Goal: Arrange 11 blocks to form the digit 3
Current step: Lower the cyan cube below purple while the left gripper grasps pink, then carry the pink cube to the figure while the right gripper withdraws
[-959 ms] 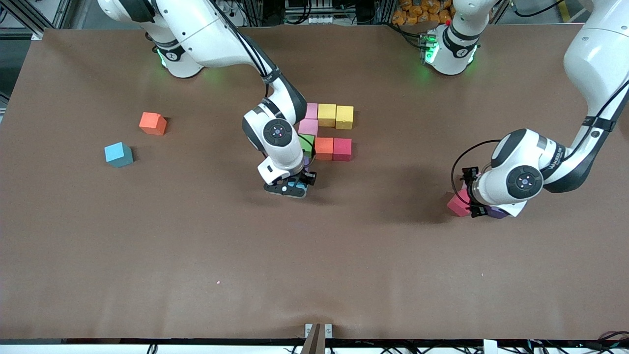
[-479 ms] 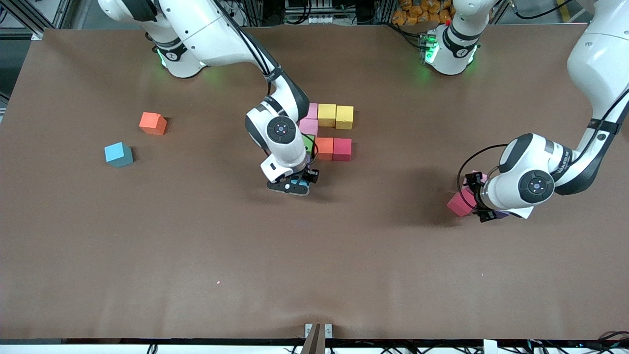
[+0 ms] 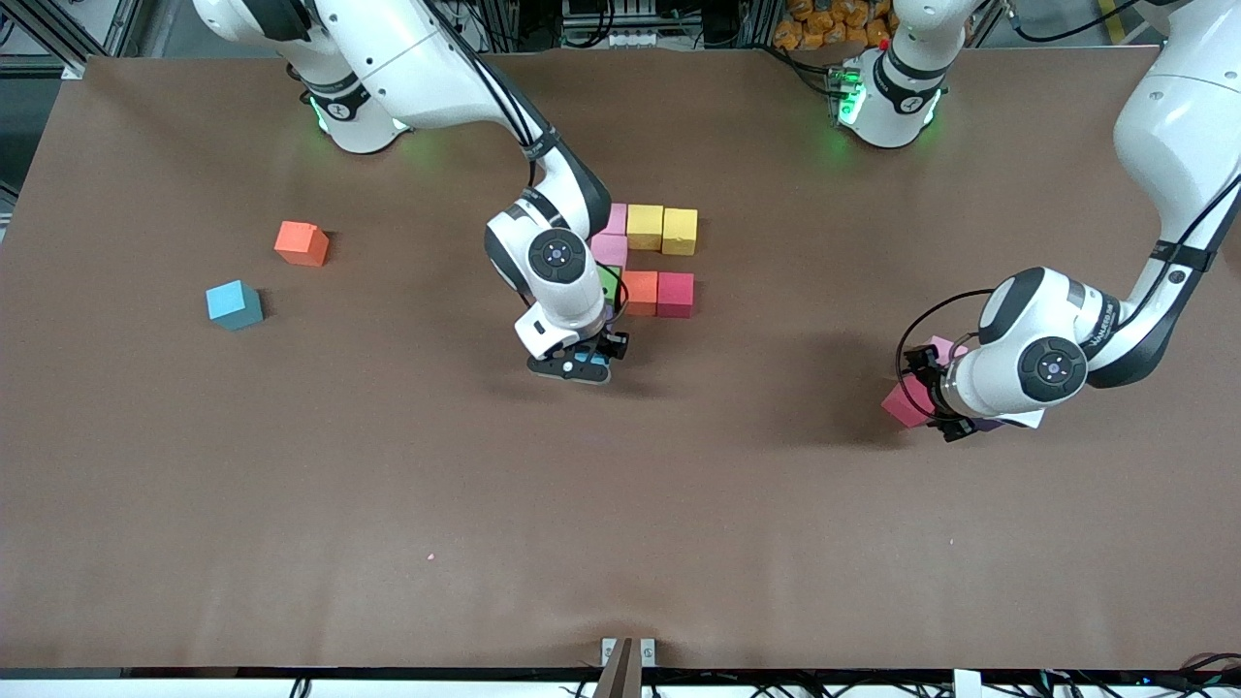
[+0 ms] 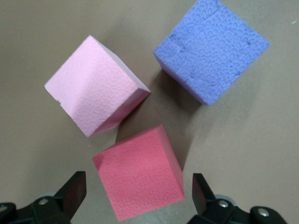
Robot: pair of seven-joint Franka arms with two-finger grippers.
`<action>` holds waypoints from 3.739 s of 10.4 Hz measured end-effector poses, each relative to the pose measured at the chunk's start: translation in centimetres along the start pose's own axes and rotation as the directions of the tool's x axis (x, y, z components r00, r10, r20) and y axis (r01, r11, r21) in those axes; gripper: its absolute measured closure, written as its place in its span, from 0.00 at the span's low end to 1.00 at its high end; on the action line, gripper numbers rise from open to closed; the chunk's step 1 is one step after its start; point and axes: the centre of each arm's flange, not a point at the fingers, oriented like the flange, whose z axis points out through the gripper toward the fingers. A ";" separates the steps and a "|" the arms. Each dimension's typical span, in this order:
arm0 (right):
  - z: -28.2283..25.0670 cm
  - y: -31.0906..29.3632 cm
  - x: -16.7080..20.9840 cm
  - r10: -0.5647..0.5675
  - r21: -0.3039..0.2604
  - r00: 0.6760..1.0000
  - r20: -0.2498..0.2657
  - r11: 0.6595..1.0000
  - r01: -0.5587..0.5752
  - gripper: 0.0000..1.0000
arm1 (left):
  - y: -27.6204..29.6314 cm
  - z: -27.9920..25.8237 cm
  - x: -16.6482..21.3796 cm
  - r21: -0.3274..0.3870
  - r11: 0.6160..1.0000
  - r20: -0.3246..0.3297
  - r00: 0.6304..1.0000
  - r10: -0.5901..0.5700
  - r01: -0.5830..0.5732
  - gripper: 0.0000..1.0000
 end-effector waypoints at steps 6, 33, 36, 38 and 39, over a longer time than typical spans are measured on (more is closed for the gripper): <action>0.0 0.0 -0.1 -0.013 -0.007 1.000 -0.002 1.000 0.013 0.44 | 0.5 1.3 0.6 0.009 0.998 -0.001 0.998 -0.060 0.060 0.00; -1.2 -0.2 -0.9 -0.038 -0.048 0.999 -0.006 0.998 0.037 0.00 | -10.0 0.7 -16.3 -0.042 0.912 -0.045 0.913 0.406 -0.407 0.39; -8.7 1.0 1.6 -0.019 -0.034 0.999 -0.042 0.999 0.018 0.00 | -12.1 -0.6 -19.6 -0.074 0.893 -0.041 0.897 0.441 -0.443 0.39; -15.4 4.7 5.1 0.038 -0.019 0.996 -0.075 0.999 -0.040 0.00 | -13.7 -1.3 -22.0 -0.088 0.881 -0.035 0.885 0.464 -0.465 0.39; -18.9 7.9 7.8 0.072 0.005 0.993 -0.094 0.997 -0.072 0.00 | -14.7 -1.4 -23.4 -0.090 0.877 -0.035 0.882 0.471 -0.472 0.39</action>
